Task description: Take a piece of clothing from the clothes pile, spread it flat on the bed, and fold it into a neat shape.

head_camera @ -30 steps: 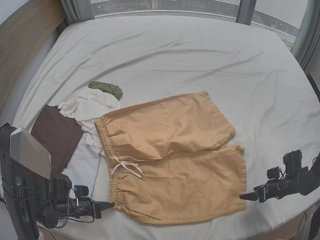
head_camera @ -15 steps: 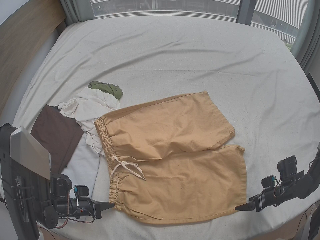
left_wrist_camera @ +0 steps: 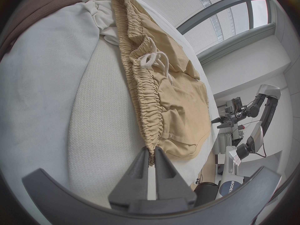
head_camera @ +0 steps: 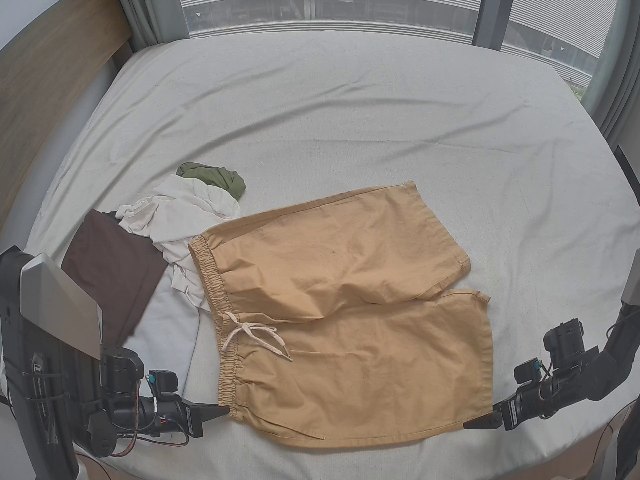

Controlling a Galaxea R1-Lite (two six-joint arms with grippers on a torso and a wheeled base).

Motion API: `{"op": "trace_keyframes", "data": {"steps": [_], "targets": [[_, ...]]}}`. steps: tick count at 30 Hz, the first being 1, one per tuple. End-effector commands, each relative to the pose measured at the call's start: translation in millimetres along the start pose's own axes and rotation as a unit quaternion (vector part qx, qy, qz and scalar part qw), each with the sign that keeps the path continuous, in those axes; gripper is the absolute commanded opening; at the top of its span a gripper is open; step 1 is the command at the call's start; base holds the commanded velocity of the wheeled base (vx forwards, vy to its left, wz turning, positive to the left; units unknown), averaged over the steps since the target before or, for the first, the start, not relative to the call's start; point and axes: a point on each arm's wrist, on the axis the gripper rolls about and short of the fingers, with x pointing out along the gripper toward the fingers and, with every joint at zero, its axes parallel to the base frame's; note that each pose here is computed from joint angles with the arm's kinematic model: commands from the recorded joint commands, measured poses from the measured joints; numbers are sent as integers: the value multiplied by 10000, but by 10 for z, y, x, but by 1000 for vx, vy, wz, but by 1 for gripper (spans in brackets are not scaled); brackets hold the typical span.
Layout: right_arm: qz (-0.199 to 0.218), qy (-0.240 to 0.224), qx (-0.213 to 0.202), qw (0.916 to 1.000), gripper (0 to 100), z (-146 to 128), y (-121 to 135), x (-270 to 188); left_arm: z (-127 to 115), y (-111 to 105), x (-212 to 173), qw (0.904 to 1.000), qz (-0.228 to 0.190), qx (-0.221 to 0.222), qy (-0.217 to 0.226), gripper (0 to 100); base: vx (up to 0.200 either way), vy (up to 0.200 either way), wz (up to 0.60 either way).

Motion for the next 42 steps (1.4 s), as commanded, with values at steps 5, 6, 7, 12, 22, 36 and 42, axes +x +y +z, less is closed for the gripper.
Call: {"op": "trace_keyframes", "data": {"steps": [5,6,7,12,22,36,42], "targets": [[33,89,49,9999,100,-30,-46,105,-35,-12,-19,9999,-1,90,79,0,0,0,0],[31,76,41,10000,100,-27,-50,112,-34,-9,-21,9999,4,85,75,0,0,0,0],[38,68,38,10000,100,-26,-53,117,-34,-9,-21,9999,4,85,75,0,0,0,0],[50,3,88,9999,100,-7,-58,117,-34,-9,-21,9999,4,85,75,0,0,0,0],[36,-9,128,9999,0,-10,-67,108,-39,-3,-14,9999,6,84,87,0,0,0,0],[58,32,120,9999,0,-30,-44,92,-47,-6,-17,9999,-45,78,114,0,0,0,0],[78,121,99,9998,0,-82,-21,80,-40,-18,-25,9998,-152,63,119,0,0,0,0]]}}
